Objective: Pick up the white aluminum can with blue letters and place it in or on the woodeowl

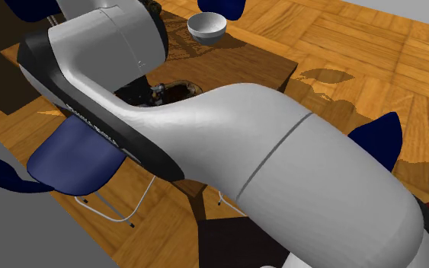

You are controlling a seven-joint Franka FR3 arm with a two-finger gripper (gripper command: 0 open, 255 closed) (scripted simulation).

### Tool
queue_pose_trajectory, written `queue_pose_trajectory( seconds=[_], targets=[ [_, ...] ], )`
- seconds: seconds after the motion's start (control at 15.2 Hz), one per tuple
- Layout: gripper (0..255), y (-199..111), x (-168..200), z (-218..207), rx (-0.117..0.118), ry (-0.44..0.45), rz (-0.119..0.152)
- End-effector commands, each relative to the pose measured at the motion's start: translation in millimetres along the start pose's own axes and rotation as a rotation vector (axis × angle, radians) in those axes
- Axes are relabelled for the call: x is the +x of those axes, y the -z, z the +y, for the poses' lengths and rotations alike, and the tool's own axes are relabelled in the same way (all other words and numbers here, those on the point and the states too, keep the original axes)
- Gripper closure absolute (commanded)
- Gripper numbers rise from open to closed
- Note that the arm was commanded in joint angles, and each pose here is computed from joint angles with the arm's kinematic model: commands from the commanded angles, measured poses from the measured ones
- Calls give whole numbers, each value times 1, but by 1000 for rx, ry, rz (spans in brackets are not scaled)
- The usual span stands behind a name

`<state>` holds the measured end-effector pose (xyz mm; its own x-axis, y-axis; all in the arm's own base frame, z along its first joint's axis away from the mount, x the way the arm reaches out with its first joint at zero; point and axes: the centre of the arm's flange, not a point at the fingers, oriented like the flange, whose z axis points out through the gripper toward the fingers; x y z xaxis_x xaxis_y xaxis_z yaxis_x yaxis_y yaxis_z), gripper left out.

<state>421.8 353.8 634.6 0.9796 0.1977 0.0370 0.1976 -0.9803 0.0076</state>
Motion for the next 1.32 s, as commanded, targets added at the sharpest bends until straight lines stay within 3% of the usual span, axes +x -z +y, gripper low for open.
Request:
queue_pose_trajectory(
  seconds=[0.0,1.06,1.25],
  targets=[
    [255,12,1,0,0,0,0],
    [255,96,4,0,0,0,0],
    [255,103,16,38,0,0,0]
  ],
)
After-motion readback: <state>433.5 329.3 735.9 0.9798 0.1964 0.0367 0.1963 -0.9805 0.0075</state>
